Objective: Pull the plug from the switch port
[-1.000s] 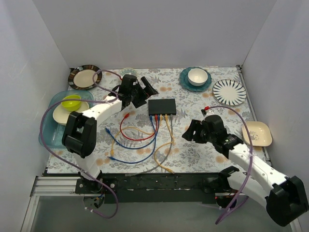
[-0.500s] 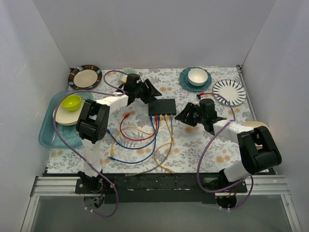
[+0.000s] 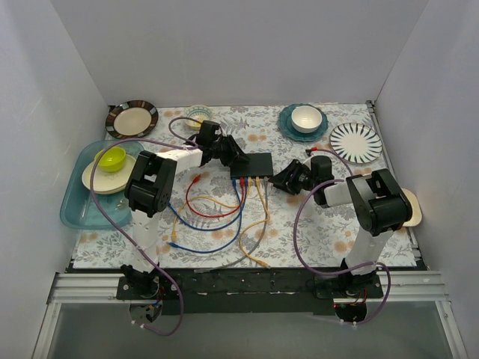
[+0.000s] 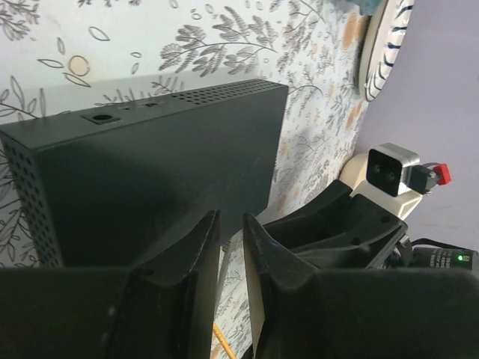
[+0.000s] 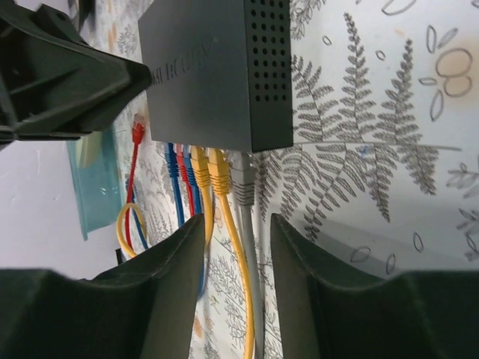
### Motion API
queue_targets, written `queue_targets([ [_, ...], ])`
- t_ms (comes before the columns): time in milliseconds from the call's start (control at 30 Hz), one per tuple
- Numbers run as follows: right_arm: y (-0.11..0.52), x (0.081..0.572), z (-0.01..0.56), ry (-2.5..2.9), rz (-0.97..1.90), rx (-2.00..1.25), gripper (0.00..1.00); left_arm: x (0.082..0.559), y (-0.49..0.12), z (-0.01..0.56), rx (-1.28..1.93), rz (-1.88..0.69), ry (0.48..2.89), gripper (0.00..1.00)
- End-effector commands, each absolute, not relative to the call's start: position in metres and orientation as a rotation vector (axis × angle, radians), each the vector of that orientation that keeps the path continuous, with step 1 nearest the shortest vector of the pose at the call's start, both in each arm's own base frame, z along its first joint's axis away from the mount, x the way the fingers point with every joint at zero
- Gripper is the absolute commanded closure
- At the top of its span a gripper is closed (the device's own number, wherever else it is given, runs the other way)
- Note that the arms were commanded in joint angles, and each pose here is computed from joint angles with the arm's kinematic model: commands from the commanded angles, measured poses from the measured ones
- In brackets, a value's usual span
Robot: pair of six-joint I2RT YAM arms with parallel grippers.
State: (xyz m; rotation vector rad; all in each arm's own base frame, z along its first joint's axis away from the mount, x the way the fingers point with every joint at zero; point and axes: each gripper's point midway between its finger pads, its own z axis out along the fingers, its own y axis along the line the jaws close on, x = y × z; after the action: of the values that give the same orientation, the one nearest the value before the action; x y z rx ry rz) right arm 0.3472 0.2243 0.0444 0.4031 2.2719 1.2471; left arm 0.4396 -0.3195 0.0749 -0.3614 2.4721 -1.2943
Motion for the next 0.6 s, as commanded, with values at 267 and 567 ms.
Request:
queue_targets([
  [267, 0.245, 0.38, 0.05, 2.175, 1.385, 0.412, 0.53, 0.446, -0.316, 0.056, -0.398, -1.279, 2.544, 0.85],
  [567, 0.248, 0.391, 0.042, 2.171, 1.404, 0.461, 0.59, 0.441, -0.314, 0.054, -0.4, -1.283, 2.555, 0.86],
])
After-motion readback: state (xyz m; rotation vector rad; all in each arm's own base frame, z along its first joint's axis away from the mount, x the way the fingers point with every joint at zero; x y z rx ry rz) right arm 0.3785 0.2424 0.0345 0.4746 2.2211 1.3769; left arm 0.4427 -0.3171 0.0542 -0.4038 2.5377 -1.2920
